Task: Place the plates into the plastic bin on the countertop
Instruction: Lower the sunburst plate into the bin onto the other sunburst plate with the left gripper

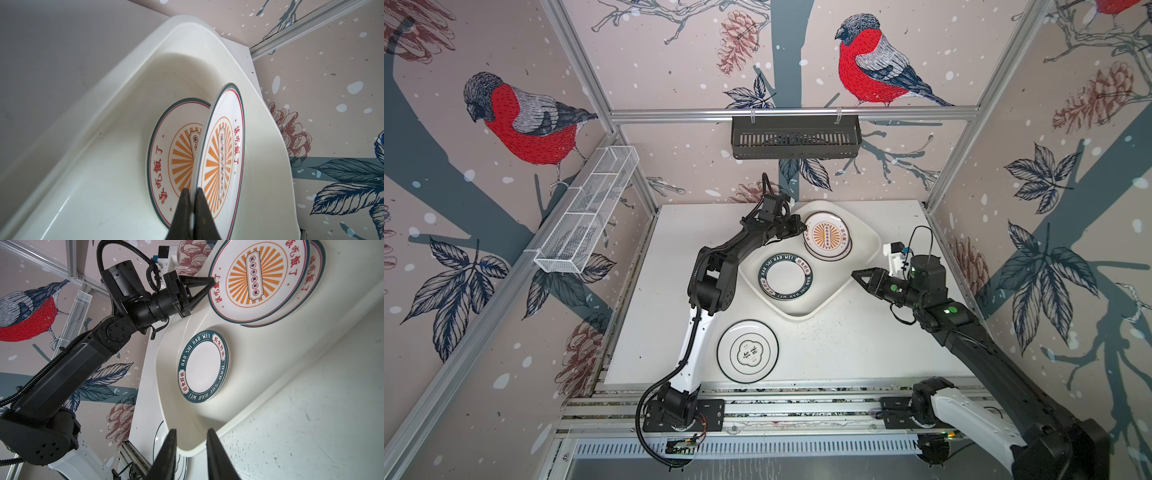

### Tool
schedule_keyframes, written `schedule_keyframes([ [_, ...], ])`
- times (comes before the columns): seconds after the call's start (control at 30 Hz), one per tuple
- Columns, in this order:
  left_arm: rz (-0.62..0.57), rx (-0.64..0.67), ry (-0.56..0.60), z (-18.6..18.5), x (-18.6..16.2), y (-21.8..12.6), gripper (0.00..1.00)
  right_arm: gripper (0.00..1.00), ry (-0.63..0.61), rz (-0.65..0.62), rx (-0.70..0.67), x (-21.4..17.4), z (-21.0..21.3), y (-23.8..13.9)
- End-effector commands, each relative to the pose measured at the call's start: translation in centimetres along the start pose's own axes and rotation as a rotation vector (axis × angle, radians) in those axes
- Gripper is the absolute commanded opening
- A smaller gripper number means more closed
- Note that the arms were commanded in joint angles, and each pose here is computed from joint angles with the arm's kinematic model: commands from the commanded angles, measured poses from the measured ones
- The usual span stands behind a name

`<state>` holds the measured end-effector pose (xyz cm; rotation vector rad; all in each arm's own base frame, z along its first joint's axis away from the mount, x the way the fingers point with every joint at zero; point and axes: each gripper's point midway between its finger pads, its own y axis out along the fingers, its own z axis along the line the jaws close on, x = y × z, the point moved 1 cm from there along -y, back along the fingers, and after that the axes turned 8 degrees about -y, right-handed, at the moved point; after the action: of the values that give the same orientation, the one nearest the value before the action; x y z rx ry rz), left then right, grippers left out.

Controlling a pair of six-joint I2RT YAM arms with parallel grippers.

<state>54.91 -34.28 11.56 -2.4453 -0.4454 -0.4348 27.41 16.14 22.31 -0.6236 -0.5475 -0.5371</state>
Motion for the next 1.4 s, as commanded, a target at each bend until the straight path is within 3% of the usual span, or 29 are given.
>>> schedule_keyframes([
  [0.0,-0.013,-0.013,0.004,-0.4,0.4,0.2,0.00,0.27,-0.017,-0.018,0.020,0.4,0.3,0.1],
  [0.8,-0.020,0.034,0.024,0.6,-0.1,1.5,0.02,0.27,0.000,-0.010,0.023,-0.5,-0.8,0.4],
  [1.37,-0.014,0.050,0.021,1.3,-0.5,1.9,0.16,0.27,0.009,-0.003,0.024,-0.9,-1.6,0.9],
])
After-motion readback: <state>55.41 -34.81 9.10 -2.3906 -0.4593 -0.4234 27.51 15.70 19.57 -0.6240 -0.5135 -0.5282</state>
